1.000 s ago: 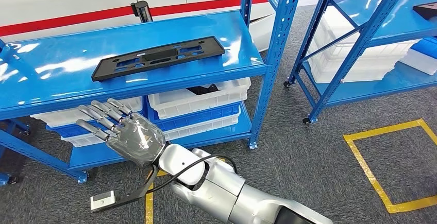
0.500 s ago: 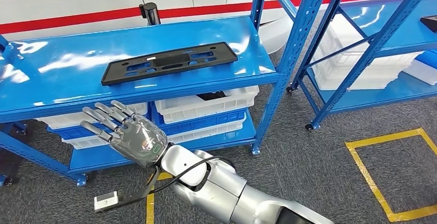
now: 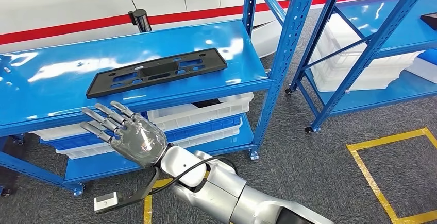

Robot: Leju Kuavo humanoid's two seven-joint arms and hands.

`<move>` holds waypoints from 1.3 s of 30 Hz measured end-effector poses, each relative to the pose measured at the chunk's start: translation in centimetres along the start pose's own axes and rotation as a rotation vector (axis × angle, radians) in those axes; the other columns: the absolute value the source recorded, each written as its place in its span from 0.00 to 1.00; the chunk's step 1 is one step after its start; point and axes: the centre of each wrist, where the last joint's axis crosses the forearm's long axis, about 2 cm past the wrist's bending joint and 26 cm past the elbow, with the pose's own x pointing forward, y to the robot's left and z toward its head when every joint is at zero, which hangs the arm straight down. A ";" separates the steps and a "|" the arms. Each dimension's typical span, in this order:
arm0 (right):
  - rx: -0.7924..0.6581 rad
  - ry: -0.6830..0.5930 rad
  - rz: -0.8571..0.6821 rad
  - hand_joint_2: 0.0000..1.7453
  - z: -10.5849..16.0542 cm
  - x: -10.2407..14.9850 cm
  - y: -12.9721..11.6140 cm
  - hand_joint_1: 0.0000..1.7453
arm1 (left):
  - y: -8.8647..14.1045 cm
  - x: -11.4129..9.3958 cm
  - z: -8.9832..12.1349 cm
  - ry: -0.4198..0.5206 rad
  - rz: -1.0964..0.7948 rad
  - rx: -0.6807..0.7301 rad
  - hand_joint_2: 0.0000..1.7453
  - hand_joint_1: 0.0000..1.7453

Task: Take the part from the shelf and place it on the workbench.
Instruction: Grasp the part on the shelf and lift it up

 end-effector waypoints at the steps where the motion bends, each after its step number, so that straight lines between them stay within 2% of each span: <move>1: 0.000 0.001 0.002 1.00 0.0 0.0 0.0 0.00 | 0.0 0.1 0.0 -0.001 0.000 0.000 0.00 0.00; 39: 0.020 0.013 0.026 1.00 0.1 -0.2 0.1 0.00 | -0.2 1.0 0.4 -0.025 -0.019 0.004 0.00 0.00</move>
